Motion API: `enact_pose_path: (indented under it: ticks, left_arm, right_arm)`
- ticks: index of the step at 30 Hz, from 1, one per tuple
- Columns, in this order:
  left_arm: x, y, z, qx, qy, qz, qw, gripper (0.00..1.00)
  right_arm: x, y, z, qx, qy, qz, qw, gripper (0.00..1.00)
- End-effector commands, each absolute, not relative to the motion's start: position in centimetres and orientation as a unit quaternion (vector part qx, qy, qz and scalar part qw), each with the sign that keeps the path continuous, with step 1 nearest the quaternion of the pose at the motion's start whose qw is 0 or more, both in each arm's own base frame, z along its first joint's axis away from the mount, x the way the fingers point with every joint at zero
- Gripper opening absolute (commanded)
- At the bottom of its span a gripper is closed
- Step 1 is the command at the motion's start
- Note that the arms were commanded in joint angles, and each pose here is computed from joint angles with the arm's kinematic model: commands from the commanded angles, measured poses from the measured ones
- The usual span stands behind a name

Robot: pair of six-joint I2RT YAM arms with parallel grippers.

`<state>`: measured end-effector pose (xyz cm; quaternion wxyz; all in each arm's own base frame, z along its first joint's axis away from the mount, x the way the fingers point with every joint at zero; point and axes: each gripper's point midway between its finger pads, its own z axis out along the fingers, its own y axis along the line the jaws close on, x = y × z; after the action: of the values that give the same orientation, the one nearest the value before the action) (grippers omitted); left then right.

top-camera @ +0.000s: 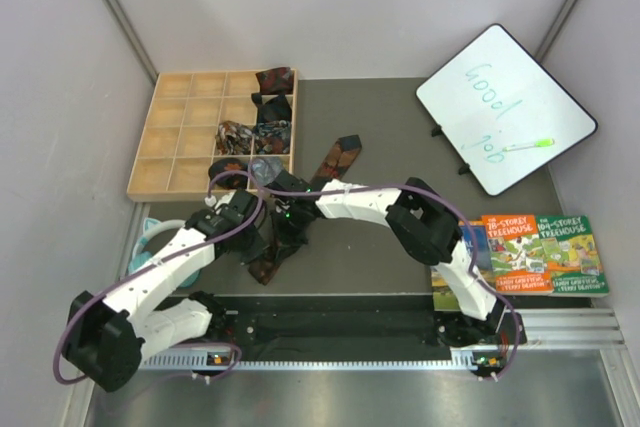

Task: Roll the ties
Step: Roll the tie at the center of the board.

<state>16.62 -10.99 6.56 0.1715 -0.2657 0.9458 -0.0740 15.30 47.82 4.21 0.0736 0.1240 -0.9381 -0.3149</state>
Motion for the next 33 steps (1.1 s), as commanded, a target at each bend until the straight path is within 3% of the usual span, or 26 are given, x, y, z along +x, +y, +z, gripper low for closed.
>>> enact_pose_path:
  ticks: [1, 12, 19, 27, 33]
  left_arm:
    - [18.8, -11.6, 7.1, -0.252, 0.944, -0.087, 0.192, 0.00]
    - [20.6, -12.0, 6.5, -0.251, 0.947, -0.076, 0.186, 0.00]
    - [21.3, -12.8, 5.9, -0.249, 0.950, -0.081, 0.172, 0.10]
    - [22.9, -13.1, 7.3, -0.251, 0.944, -0.085, 0.194, 0.61]
    - [23.9, -12.5, 9.9, -0.252, 0.940, -0.075, 0.219, 0.73]
  right_arm:
    - [17.3, 47.2, 6.4, 0.125, -0.934, -0.330, 0.054, 0.01]
    - [20.4, 42.4, 8.9, 0.101, -0.943, -0.316, 0.014, 0.09]
    - [19.5, 40.0, 9.1, 0.101, -0.946, -0.308, 0.004, 0.11]
    - [18.3, 40.3, 11.7, 0.136, -0.927, -0.350, -0.013, 0.13]
    - [17.1, 42.5, 13.9, 0.166, -0.910, -0.380, -0.015, 0.13]
